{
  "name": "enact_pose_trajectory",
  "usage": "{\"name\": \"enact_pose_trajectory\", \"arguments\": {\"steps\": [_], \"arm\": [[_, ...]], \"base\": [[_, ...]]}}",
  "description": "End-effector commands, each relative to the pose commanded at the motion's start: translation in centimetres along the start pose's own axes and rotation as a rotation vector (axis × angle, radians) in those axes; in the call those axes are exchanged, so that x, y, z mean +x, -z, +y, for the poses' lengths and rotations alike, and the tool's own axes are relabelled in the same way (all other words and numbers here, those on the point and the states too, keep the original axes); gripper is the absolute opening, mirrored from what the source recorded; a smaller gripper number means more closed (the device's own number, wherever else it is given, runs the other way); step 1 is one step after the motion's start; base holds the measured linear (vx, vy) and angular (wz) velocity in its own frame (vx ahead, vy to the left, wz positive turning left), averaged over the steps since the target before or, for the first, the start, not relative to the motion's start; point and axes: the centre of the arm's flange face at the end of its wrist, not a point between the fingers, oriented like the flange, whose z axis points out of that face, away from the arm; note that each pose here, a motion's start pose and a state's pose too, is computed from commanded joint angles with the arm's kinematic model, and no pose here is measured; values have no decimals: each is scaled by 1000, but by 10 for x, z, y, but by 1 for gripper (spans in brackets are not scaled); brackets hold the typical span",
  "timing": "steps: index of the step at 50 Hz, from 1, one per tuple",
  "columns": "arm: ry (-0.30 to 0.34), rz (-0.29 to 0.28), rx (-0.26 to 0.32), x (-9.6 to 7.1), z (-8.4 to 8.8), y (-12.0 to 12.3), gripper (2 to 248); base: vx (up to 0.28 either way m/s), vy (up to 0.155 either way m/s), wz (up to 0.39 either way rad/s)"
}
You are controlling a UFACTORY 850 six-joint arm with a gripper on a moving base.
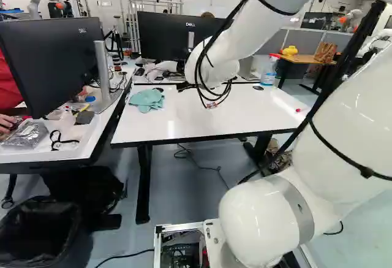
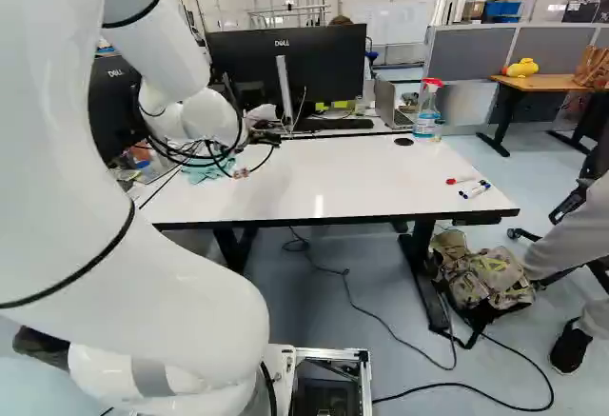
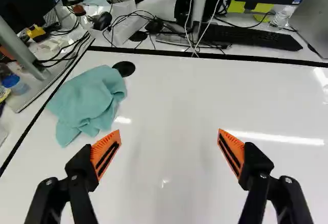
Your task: Clean the table with the green towel
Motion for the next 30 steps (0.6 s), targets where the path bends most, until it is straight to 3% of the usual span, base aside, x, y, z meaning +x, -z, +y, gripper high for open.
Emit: {"name": "enact_pose_trajectory", "arguments": {"steps": [30], "arm": [[-29, 98, -45, -57, 20, 14, 247]], "base": [[0, 0, 0]]}}
